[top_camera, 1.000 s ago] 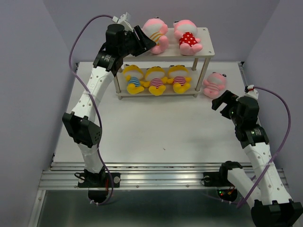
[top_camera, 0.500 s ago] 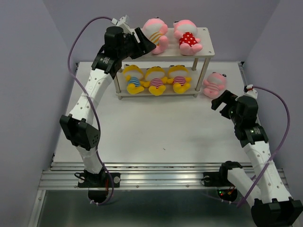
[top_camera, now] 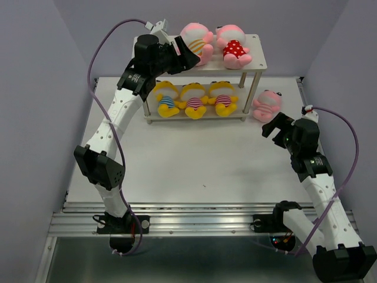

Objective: Place and organize the stuffed toys onto the shelf

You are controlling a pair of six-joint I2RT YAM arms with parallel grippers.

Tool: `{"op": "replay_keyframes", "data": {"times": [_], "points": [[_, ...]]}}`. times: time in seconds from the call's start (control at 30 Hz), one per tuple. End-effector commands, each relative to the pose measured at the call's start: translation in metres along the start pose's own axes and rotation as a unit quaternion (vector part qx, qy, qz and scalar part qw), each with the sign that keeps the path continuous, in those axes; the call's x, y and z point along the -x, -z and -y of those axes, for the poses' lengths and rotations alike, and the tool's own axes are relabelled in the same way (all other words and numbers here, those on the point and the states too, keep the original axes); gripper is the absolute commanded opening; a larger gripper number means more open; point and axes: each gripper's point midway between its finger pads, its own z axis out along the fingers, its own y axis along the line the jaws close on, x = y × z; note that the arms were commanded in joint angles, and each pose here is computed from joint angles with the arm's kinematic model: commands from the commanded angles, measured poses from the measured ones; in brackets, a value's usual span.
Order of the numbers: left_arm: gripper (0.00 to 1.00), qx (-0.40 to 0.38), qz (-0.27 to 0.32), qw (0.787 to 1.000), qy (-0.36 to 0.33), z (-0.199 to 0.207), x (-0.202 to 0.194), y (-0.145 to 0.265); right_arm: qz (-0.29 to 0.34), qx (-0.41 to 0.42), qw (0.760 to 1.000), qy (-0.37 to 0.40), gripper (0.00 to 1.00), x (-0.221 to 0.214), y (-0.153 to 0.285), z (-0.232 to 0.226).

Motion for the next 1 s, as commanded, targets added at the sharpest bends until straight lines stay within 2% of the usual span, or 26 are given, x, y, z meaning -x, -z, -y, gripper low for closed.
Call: {"op": "replay_keyframes", "data": {"times": [0.0, 0.1, 0.23, 0.37, 0.43, 0.47, 0.5, 0.53, 0.67, 0.83, 0.97], "points": [[0.75, 0.002, 0.039, 0.999, -0.032, 0.014, 0.018, 0.015, 0.018, 0.004, 1.0, 0.003, 1.0, 0.007, 0.0, 0.0], [0.73, 0.013, 0.05, 0.998, -0.039, 0.013, 0.023, 0.015, 0.017, 0.004, 1.0, 0.002, 1.0, 0.006, 0.0, 0.0], [0.51, 0.013, 0.05, 0.998, -0.047, 0.018, 0.025, 0.012, 0.016, 0.001, 1.0, 0.003, 1.0, 0.005, -0.001, 0.001], [0.36, 0.019, 0.045, 0.998, -0.05, 0.017, 0.022, 0.007, 0.017, 0.0, 1.0, 0.002, 1.0, 0.005, -0.001, 0.001], [0.23, 0.023, 0.046, 0.997, -0.054, 0.017, 0.024, 0.007, 0.017, 0.0, 1.0, 0.003, 1.0, 0.005, -0.001, 0.001], [0.11, 0.026, 0.045, 0.997, -0.06, 0.015, 0.024, 0.007, 0.018, 0.0, 1.0, 0.003, 1.0, 0.006, -0.001, 0.002], [0.11, 0.027, 0.043, 0.997, -0.059, 0.014, 0.023, 0.007, 0.017, 0.0, 1.0, 0.003, 1.0, 0.005, -0.001, 0.001], [0.0, 0.026, 0.044, 0.997, -0.064, 0.016, 0.025, 0.008, 0.017, 0.0, 1.0, 0.004, 1.0, 0.005, -0.001, 0.002], [0.0, 0.008, 0.047, 0.991, -0.128, 0.025, 0.032, 0.02, 0.016, 0.0, 1.0, 0.005, 1.0, 0.005, -0.001, 0.002], [0.0, -0.03, 0.019, 0.98, -0.195, 0.037, 0.03, 0.029, 0.02, 0.002, 1.0, 0.004, 1.0, 0.007, 0.001, 0.001], [0.0, -0.036, -0.007, 0.977, -0.211, 0.031, 0.02, 0.024, 0.022, 0.002, 1.0, 0.005, 1.0, 0.007, 0.002, 0.001]]}}
